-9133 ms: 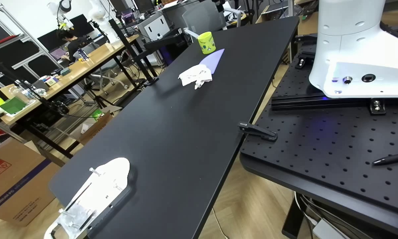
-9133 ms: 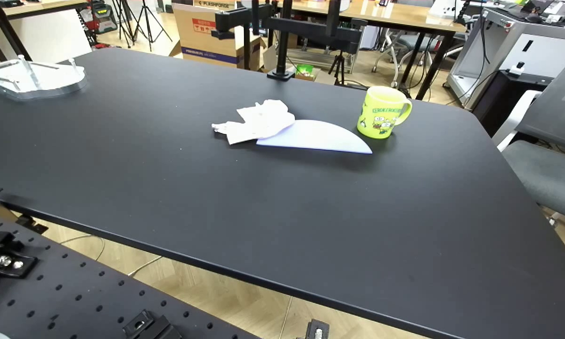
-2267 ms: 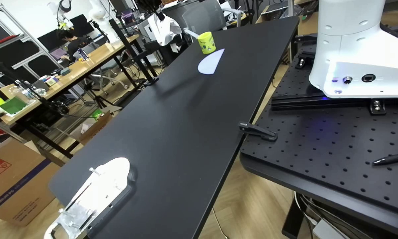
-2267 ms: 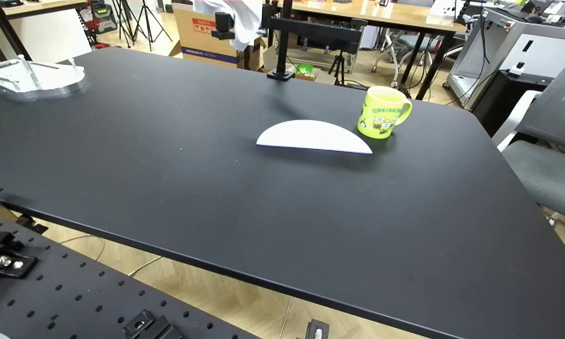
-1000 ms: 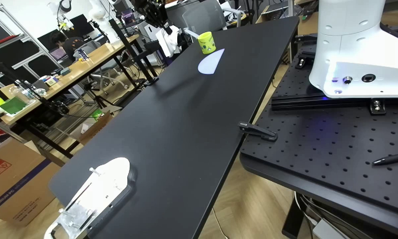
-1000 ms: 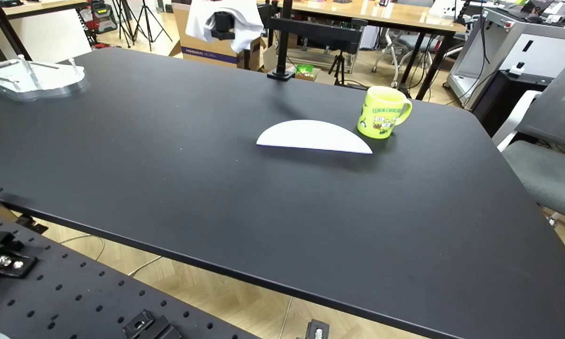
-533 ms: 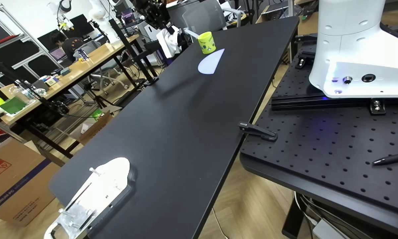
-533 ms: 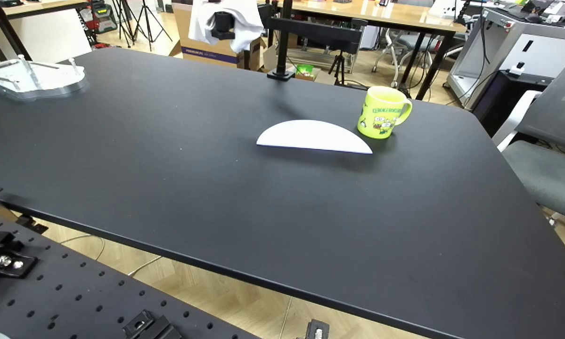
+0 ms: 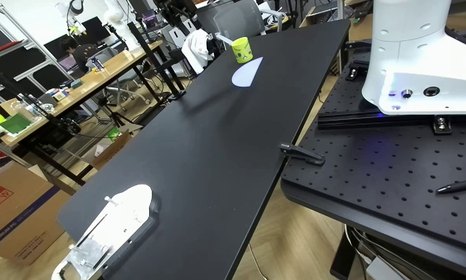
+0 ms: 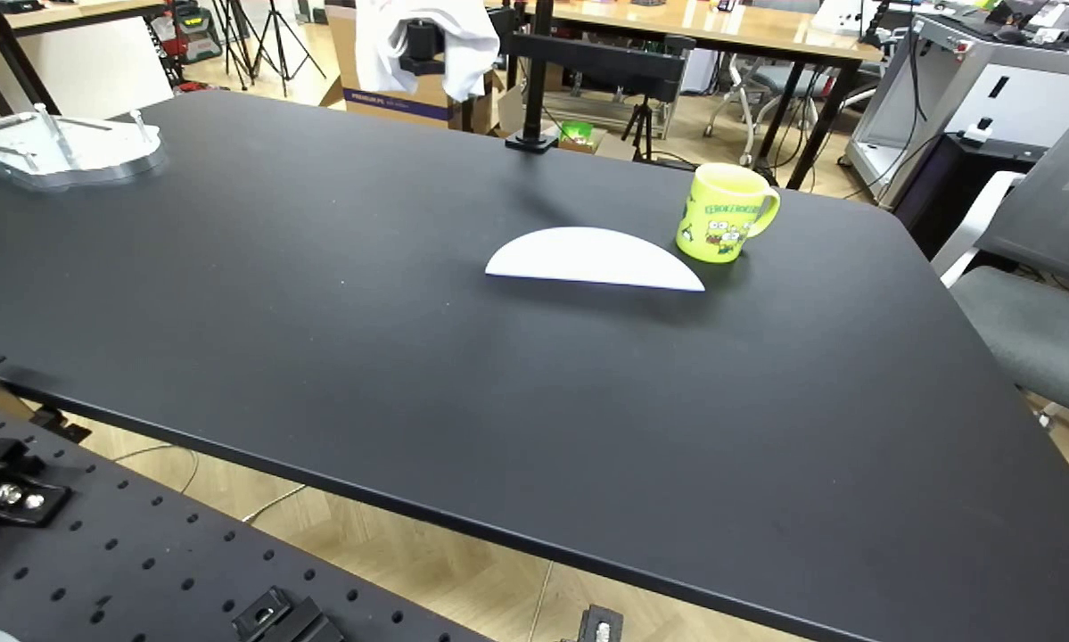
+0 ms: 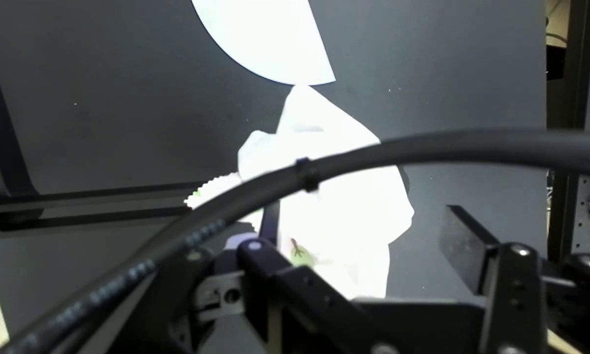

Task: Put the white cloth on the rack.

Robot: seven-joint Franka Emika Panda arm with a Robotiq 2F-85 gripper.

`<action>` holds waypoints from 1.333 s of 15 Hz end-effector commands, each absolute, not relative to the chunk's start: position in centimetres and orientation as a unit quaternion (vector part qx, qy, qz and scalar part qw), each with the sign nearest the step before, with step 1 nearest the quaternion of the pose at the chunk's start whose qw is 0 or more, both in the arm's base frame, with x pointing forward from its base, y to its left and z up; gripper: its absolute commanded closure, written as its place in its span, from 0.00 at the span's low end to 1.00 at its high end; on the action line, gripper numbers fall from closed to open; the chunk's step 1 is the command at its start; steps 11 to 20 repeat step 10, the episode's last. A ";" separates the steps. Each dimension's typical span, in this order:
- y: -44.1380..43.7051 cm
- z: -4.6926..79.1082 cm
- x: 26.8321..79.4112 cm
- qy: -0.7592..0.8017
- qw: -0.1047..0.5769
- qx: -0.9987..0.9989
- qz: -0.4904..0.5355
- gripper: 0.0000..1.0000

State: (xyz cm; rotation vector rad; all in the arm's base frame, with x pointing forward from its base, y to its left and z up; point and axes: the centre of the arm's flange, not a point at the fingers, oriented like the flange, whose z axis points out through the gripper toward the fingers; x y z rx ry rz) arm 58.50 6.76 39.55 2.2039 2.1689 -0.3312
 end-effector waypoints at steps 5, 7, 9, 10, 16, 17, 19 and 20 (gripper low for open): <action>6.0 43.5 58.0 0.679 0.083 0.726 -0.074 0.00; 6.3 42.9 58.8 0.692 0.067 0.715 -0.077 0.00; 6.0 43.3 58.7 0.689 0.068 0.717 -0.076 0.00; 6.0 43.3 58.6 0.689 0.068 0.718 -0.076 0.00; 6.0 43.3 58.6 0.689 0.068 0.718 -0.076 0.00; 6.0 43.3 58.6 0.689 0.068 0.718 -0.076 0.00; 6.0 43.3 58.6 0.689 0.068 0.718 -0.076 0.00; 6.0 43.3 58.6 0.689 0.068 0.718 -0.076 0.00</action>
